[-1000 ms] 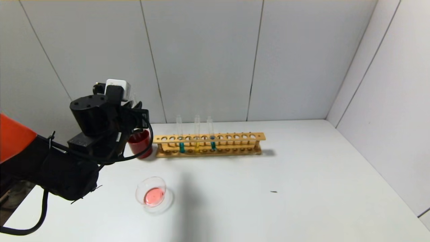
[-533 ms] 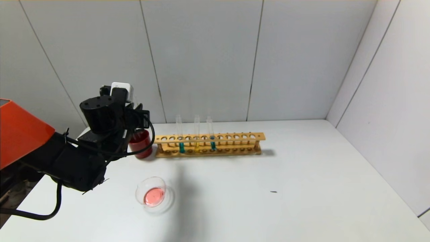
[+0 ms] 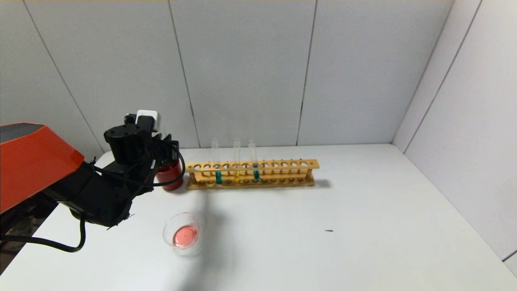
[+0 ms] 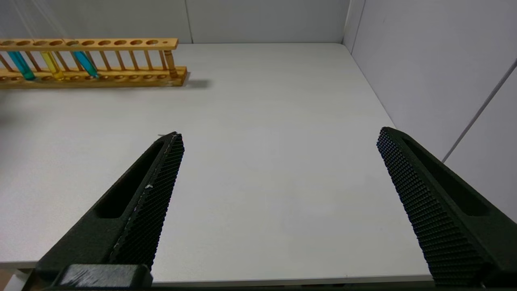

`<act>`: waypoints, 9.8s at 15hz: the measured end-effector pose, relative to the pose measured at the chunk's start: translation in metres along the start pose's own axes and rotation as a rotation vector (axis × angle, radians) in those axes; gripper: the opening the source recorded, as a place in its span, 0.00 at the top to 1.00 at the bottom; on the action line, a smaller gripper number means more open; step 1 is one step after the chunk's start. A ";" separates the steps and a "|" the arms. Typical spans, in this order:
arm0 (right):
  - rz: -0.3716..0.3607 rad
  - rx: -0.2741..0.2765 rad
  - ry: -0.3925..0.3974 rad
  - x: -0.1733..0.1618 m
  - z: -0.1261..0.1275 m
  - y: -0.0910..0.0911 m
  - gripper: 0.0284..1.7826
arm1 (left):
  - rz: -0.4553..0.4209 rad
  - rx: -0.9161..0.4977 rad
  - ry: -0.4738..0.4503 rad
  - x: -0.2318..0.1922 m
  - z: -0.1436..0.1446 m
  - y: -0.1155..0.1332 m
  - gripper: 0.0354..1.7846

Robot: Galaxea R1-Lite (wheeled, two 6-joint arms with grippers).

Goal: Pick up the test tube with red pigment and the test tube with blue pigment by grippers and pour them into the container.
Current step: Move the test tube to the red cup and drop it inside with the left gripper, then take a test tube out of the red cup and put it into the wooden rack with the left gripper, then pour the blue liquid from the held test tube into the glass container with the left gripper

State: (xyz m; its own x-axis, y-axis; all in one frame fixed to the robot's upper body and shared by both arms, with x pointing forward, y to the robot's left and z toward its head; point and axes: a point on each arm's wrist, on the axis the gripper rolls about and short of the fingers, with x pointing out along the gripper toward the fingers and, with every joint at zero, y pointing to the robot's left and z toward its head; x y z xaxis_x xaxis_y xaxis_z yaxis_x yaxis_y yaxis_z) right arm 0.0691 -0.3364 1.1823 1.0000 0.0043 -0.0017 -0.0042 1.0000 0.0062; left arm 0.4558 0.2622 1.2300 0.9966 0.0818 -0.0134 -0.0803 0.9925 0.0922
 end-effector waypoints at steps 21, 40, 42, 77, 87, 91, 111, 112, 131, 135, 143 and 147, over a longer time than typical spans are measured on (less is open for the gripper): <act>0.000 0.000 0.000 0.000 0.000 0.000 0.02 | 0.015 0.007 0.045 0.016 0.001 0.015 0.02; 0.000 0.000 0.000 0.000 0.000 0.000 0.02 | -0.333 -0.021 0.119 -0.137 0.079 -0.052 0.02; 0.000 -0.001 0.000 0.000 0.000 0.000 0.02 | -0.374 -0.024 0.139 -0.126 0.074 -0.052 0.02; 0.000 -0.001 0.000 0.000 0.000 0.000 0.02 | -0.285 -0.046 0.142 0.013 0.030 -0.088 0.83; 0.000 0.000 0.000 0.000 0.000 0.000 0.02 | -0.282 -0.034 -0.036 -0.016 0.100 -0.065 0.83; 0.000 0.000 0.000 0.000 0.000 0.000 0.02 | -0.283 -0.039 -0.056 -0.038 0.113 -0.052 0.83; 0.000 0.000 0.000 0.000 0.000 0.000 0.02 | -0.772 0.830 -0.188 -0.107 0.037 0.057 0.83; 0.000 0.000 0.000 0.000 0.000 0.000 0.02 | -0.788 0.839 -0.183 -0.110 0.032 0.056 0.83; 0.000 0.000 0.000 0.000 0.000 0.000 0.02 | -0.735 1.091 -0.492 -0.092 -0.018 0.069 0.83; 0.000 0.000 0.000 0.000 0.000 0.000 0.02 | -0.751 1.184 -0.516 -0.092 -0.023 0.066 0.83; 0.000 0.000 0.000 0.000 0.000 0.000 0.02 | -0.771 1.284 -0.619 -0.087 -0.025 0.066 0.83; 0.000 0.000 0.000 0.000 0.000 0.000 0.02 | -0.763 1.343 -0.602 -0.080 -0.039 0.074 0.83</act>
State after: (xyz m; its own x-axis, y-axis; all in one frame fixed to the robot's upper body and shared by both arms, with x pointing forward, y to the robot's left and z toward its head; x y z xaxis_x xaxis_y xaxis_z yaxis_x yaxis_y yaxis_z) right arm 0.0691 -0.3364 1.1823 1.0000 0.0038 -0.0017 -0.0038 1.0000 0.0062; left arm 0.3695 0.3325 1.1993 0.6856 -0.7174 -0.1234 0.1545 -0.0222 0.9877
